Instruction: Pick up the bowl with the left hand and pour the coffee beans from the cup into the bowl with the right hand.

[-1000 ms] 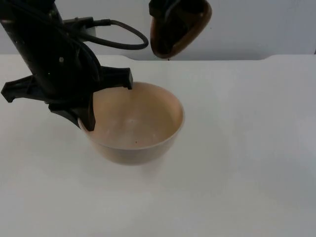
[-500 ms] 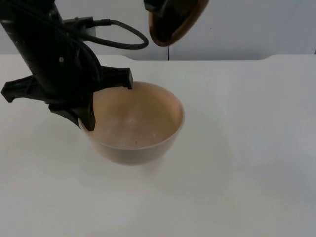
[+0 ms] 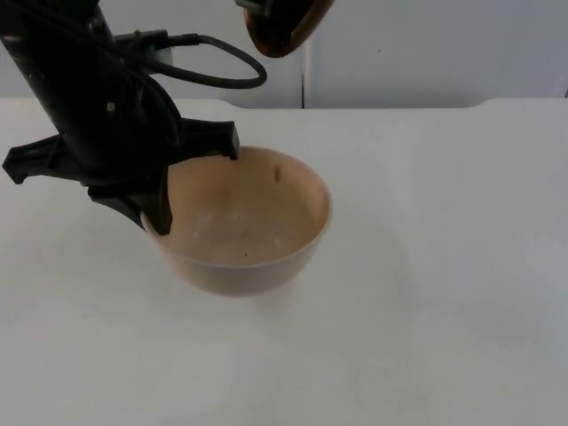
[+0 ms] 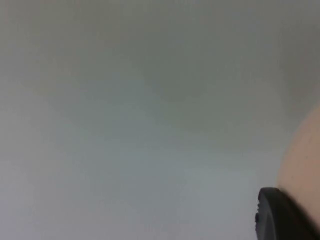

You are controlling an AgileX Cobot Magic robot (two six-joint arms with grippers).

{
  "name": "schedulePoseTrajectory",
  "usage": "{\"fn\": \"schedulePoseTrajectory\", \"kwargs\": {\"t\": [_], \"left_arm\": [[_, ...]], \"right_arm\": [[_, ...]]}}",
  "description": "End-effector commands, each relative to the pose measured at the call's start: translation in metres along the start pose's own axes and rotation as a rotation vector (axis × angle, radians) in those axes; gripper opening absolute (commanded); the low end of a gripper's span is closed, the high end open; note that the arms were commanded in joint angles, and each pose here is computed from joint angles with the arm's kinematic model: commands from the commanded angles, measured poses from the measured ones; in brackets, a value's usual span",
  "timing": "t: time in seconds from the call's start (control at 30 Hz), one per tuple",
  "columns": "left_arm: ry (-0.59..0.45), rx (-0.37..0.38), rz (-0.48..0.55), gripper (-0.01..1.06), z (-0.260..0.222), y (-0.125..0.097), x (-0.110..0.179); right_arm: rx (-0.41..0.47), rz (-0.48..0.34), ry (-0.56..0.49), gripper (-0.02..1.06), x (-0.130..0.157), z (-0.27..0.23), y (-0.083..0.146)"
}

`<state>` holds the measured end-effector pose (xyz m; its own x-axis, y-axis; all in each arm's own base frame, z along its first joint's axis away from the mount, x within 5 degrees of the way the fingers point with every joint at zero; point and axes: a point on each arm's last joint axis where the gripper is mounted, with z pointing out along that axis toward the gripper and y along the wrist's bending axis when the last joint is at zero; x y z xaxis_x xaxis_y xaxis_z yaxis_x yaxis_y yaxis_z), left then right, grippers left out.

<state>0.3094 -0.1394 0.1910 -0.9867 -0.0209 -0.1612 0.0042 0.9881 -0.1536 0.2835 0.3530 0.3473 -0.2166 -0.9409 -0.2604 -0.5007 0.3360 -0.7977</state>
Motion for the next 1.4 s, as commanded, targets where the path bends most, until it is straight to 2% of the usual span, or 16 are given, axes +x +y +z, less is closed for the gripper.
{"fn": "schedulePoseTrajectory", "kwargs": {"t": [0.0,0.23,0.77,0.9,0.97,1.07,1.37], "left_arm": [[-0.018,0.02,-0.013,0.0,-0.004,-0.003,-0.001],[-0.015,0.019,-0.013,0.0,-0.004,-0.003,0.0],[-0.015,0.019,-0.013,0.0,-0.004,-0.003,0.0],[-0.013,0.018,-0.013,0.0,-0.004,-0.003,0.0],[-0.013,0.018,-0.013,0.0,-0.004,-0.003,0.0],[-0.013,0.018,-0.013,0.0,-0.004,-0.003,0.0],[-0.013,0.018,-0.013,0.0,-0.004,-0.003,0.0]], "right_arm": [[0.044,0.003,-0.025,0.0,-0.001,-0.011,-0.008],[0.089,-0.02,-0.034,0.0,-0.003,-0.015,-0.009],[0.121,-0.046,-0.052,0.0,-0.007,-0.023,-0.006],[0.161,-0.105,-0.034,0.0,-0.006,-0.019,0.005],[0.186,-0.117,-0.029,0.0,-0.005,-0.017,0.01],[0.178,-0.122,-0.033,0.0,-0.006,-0.019,0.018],[0.216,-0.151,-0.05,0.0,-0.009,-0.025,0.022]]}}
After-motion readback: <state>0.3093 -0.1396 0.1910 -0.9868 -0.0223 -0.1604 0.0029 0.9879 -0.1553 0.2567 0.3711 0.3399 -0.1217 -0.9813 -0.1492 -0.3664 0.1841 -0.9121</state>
